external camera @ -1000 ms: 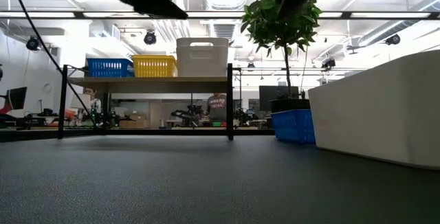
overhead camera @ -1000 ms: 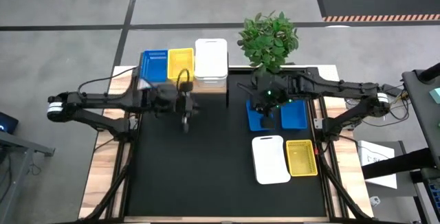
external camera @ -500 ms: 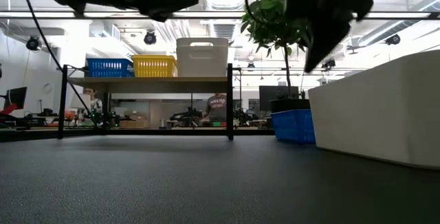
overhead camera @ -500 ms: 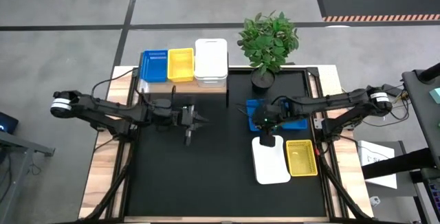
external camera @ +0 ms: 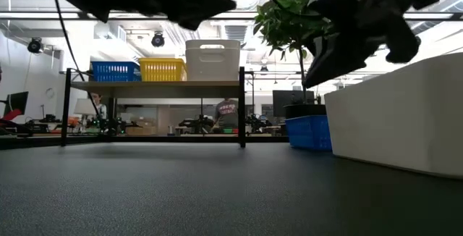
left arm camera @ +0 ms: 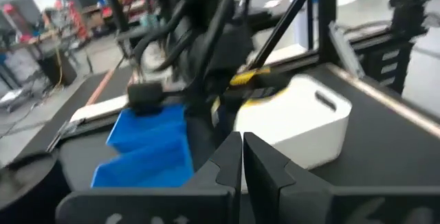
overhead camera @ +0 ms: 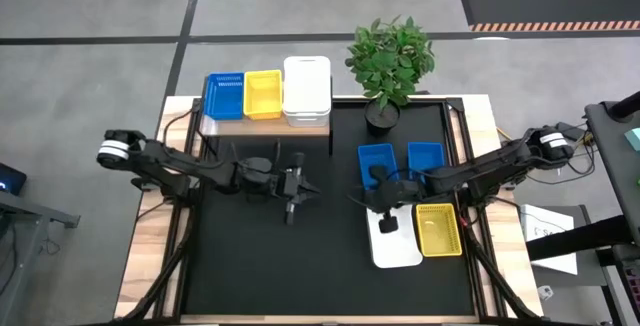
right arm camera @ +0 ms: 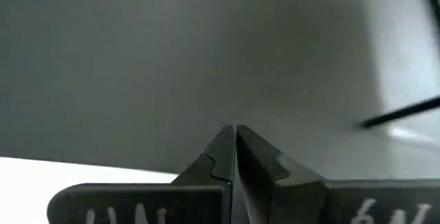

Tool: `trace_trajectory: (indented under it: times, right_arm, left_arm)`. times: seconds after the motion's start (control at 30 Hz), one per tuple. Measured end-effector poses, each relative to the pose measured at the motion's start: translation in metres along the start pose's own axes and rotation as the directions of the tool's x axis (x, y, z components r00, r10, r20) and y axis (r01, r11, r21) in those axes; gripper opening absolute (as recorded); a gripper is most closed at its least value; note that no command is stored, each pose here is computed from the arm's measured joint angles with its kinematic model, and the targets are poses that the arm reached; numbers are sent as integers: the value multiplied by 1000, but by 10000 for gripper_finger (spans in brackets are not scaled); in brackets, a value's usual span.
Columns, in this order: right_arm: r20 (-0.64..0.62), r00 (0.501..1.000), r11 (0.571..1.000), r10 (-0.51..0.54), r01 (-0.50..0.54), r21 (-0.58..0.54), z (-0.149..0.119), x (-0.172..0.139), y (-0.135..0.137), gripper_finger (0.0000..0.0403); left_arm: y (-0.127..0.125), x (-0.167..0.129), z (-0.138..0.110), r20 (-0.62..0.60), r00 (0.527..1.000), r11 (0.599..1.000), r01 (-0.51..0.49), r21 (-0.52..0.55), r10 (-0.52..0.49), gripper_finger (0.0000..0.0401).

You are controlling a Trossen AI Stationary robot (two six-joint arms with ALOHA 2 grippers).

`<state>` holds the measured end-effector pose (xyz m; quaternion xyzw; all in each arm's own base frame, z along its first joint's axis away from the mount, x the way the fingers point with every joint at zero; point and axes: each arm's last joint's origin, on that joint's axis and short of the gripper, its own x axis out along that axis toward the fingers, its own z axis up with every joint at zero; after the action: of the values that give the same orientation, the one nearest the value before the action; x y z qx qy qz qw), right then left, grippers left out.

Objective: Stack baskets on shelf by color
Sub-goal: Stack the left blue bin into the blue bin on the shelf

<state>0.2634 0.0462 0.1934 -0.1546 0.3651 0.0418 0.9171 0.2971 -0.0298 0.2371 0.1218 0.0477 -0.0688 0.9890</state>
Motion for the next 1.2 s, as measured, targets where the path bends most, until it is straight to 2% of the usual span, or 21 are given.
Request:
trace_trajectory:
  times: [0.13, 0.23, 0.47, 0.6, 0.8, 0.93, 1.07, 1.2]
  right_arm:
    - [111, 993, 995, -34, 45, -92, -6, -2, -3, 9]
    - [154, 987, 991, -42, 61, -122, -9, -8, -3, 9]
    - [272, 960, 988, -70, 103, -111, -23, -34, -5, 9]
    - [358, 929, 986, -92, 134, -95, -32, -49, -5, 9]
    - [416, 903, 988, -108, 145, -58, -43, -72, -7, 9]
    - [393, 913, 994, -110, 109, 23, -51, -86, -8, 9]
    - [375, 920, 989, -114, 71, 126, -55, -92, -9, 13]
    - [273, 949, 971, -161, 102, 215, -62, -85, -8, 51]
  left_arm:
    - [-5, 10, 7, 42, 999, 1000, 12, 3, -13, 0]
    - [-6, 15, 12, 51, 999, 1000, 17, 3, -17, 0]
    - [-4, 23, 21, 78, 997, 1000, 13, -22, -11, 0]
    - [-4, 34, 21, 69, 998, 1000, 15, -28, -13, 0]
    - [-3, 56, 24, 64, 998, 997, 13, -74, -8, 0]
    - [-3, 66, 24, -58, 998, 997, 9, -76, -13, 0]
    - [-2, 68, 20, -231, 972, 996, -67, -56, 52, 0]
    - [-2, 67, 18, -264, 962, 995, -86, -48, 70, 0]
